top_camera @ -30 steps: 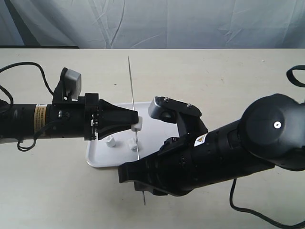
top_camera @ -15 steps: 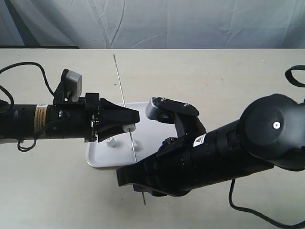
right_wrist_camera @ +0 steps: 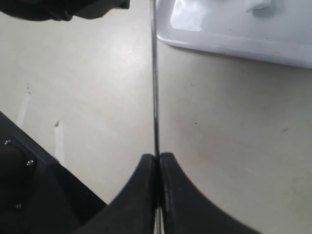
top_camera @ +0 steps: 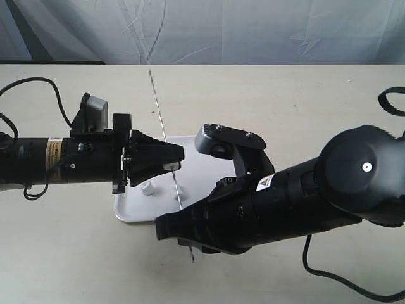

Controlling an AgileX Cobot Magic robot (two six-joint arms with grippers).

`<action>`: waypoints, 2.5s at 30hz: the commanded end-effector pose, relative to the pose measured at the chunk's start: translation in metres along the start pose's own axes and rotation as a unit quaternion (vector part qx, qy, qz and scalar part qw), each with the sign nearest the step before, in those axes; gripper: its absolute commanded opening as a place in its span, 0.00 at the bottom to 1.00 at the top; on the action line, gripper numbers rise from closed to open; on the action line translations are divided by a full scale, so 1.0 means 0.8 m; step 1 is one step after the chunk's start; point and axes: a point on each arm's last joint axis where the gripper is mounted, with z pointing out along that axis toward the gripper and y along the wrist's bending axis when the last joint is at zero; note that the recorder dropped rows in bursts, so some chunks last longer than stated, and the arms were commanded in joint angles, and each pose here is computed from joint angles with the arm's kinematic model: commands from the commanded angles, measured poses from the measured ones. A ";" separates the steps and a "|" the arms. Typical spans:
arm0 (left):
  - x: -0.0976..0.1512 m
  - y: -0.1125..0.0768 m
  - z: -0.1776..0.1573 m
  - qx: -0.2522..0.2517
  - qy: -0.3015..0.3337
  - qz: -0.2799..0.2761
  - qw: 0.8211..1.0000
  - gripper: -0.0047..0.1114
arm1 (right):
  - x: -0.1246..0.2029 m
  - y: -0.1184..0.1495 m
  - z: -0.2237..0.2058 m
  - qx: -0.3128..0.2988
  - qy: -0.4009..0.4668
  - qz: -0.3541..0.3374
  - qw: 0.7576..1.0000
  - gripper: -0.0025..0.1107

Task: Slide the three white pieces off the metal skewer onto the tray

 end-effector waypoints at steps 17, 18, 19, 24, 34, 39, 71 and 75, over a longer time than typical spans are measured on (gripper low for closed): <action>-0.028 0.000 -0.019 0.015 -0.089 -0.029 0.995 0.22 | 0.016 -0.001 -0.002 0.004 0.075 -0.058 0.995 0.02; -0.030 0.001 -0.023 0.013 -0.093 -0.029 0.995 0.22 | 0.019 -0.001 -0.003 0.004 0.086 -0.062 0.994 0.02; -0.033 0.003 -0.029 0.010 -0.098 -0.029 0.995 0.22 | 0.021 -0.001 -0.003 0.003 0.097 -0.065 0.993 0.02; -0.046 0.012 -0.055 -0.002 -0.124 -0.030 0.992 0.22 | 0.031 0.000 -0.005 -0.004 0.139 -0.065 0.988 0.02; -0.065 0.025 -0.104 -0.021 -0.186 -0.023 0.982 0.22 | 0.041 -0.004 -0.010 0.012 0.187 -0.066 0.980 0.02; -0.065 0.028 -0.111 -0.030 -0.184 -0.004 0.982 0.22 | 0.039 -0.004 -0.009 0.013 0.179 -0.064 0.982 0.02; -0.055 0.080 -0.002 -0.284 -0.105 0.382 0.873 0.34 | -0.032 -0.060 0.070 0.152 0.174 -0.013 0.973 0.02; -0.058 0.076 0.000 -0.270 -0.112 0.389 0.874 0.33 | -0.031 -0.060 0.070 0.153 0.175 -0.014 0.973 0.02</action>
